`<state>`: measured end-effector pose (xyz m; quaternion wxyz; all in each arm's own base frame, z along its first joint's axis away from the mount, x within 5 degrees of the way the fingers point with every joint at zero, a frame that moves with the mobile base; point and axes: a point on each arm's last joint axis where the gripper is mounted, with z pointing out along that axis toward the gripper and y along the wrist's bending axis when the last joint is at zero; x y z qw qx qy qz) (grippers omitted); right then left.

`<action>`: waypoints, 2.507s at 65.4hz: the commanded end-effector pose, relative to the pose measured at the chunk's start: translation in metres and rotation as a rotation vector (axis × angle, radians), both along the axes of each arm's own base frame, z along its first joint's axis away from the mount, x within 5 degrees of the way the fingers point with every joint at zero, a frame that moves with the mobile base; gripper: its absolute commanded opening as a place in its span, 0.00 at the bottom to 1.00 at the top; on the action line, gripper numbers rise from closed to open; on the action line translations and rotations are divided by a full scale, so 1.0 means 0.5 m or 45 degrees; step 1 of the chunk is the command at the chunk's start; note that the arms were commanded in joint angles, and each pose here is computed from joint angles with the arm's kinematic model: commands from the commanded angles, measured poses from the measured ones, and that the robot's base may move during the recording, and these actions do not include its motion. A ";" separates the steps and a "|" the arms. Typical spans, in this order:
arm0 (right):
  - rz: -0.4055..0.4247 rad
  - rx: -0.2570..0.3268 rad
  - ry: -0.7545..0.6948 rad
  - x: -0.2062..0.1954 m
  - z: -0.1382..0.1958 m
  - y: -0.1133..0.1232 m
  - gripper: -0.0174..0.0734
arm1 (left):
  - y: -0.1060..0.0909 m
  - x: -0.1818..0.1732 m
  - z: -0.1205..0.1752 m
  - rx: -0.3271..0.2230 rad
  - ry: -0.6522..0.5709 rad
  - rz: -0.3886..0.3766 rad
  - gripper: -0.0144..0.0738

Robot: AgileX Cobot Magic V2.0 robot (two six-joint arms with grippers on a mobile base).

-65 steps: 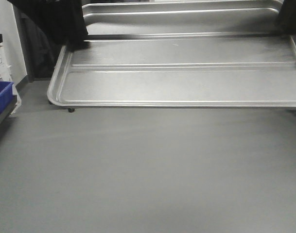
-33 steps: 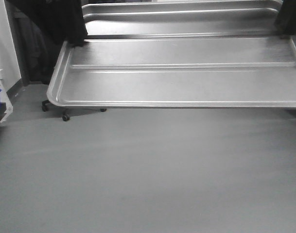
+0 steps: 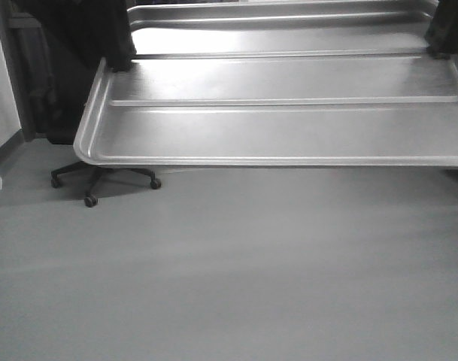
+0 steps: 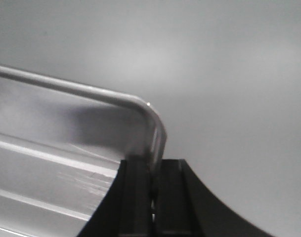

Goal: Grab silver tray and place in blue box
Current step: 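Keep the tray held level with both grippers while driving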

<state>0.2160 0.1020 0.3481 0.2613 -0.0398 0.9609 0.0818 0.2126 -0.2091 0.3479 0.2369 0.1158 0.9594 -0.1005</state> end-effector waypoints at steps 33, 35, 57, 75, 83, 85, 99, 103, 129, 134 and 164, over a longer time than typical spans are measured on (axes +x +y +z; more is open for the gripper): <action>0.019 -0.030 -0.153 -0.002 0.043 -0.013 0.26 | 0.016 -0.008 0.034 0.019 -0.092 -0.028 0.04; 0.019 -0.030 -0.153 -0.002 0.043 -0.013 0.26 | 0.016 -0.008 0.034 0.019 -0.092 -0.028 0.04; 0.019 -0.030 -0.153 -0.002 0.043 -0.013 0.26 | 0.016 -0.008 0.034 0.019 -0.092 -0.028 0.04; 0.019 -0.030 -0.153 -0.002 0.043 -0.013 0.26 | 0.016 -0.008 0.034 0.017 -0.090 -0.028 0.04; 0.019 -0.030 -0.153 -0.002 0.043 -0.013 0.26 | 0.016 -0.008 0.034 0.017 -0.090 -0.028 0.04; 0.019 -0.030 -0.153 -0.002 0.043 -0.013 0.26 | 0.016 -0.008 0.034 0.017 -0.090 -0.028 0.04; 0.019 -0.030 -0.153 -0.002 0.043 -0.013 0.26 | 0.016 -0.008 0.034 0.017 -0.090 -0.028 0.04; 0.019 -0.030 -0.153 -0.002 0.043 -0.013 0.26 | 0.016 -0.008 0.034 0.017 -0.090 -0.028 0.04; 0.019 -0.030 -0.153 -0.002 0.043 -0.013 0.26 | 0.016 -0.008 0.034 0.017 -0.090 -0.028 0.04; 0.019 -0.030 -0.153 -0.002 0.043 -0.013 0.26 | 0.016 -0.008 0.034 0.017 -0.090 -0.028 0.04; 0.019 -0.030 -0.153 -0.002 0.043 -0.013 0.26 | 0.016 -0.008 0.034 0.019 -0.092 -0.028 0.04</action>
